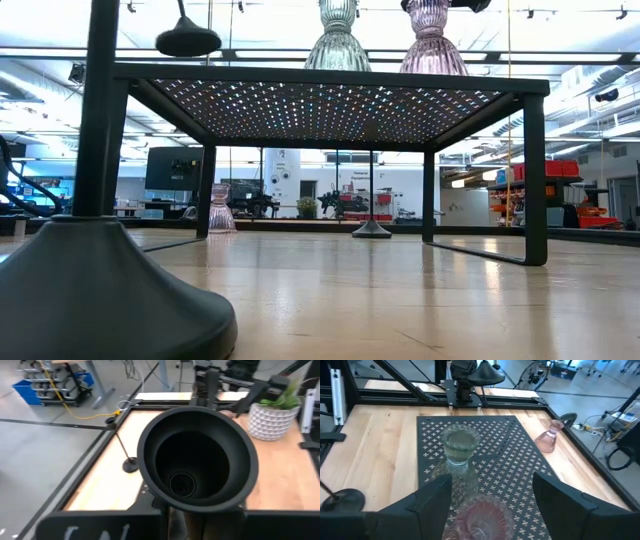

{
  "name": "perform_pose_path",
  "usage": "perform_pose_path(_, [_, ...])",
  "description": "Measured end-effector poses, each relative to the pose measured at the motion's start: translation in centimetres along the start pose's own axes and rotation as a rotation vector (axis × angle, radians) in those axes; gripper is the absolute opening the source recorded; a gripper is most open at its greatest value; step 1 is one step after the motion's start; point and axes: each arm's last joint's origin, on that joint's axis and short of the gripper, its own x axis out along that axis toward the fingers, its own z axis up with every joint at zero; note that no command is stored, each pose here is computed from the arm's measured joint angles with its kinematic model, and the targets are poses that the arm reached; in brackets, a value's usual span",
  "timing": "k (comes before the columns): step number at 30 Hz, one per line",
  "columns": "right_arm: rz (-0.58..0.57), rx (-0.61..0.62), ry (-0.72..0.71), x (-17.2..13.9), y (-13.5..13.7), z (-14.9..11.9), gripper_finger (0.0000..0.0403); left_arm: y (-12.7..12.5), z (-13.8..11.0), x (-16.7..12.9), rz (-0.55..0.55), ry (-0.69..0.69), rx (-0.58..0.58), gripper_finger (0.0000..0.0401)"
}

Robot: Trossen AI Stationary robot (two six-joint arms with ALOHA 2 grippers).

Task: Pick & Place candle stick holders
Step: Put the middle left black candle holder on the shelf

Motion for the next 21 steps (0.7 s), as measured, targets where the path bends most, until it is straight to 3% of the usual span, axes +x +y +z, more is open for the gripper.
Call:
perform_pose_path(6, [0.0, -0.01, 0.0, 0.0, 0.0, 0.0, 0.0277, 0.7, 0.7, 1.0, 0.05, -0.011, 0.015, 0.0026])
perform_pose_path(13, [-0.001, -0.011, 0.0, 0.0, 0.0, 0.0, 0.0277, 1.3, 2.2, 2.4, -0.015, -0.047, 0.024, 0.0026])
perform_pose_path(21, [0.0, -0.018, 0.0, 0.0, 0.0, 0.0, 0.0277, 2.8, 2.8, 3.8, -0.01, -0.039, 0.01, 0.0026])
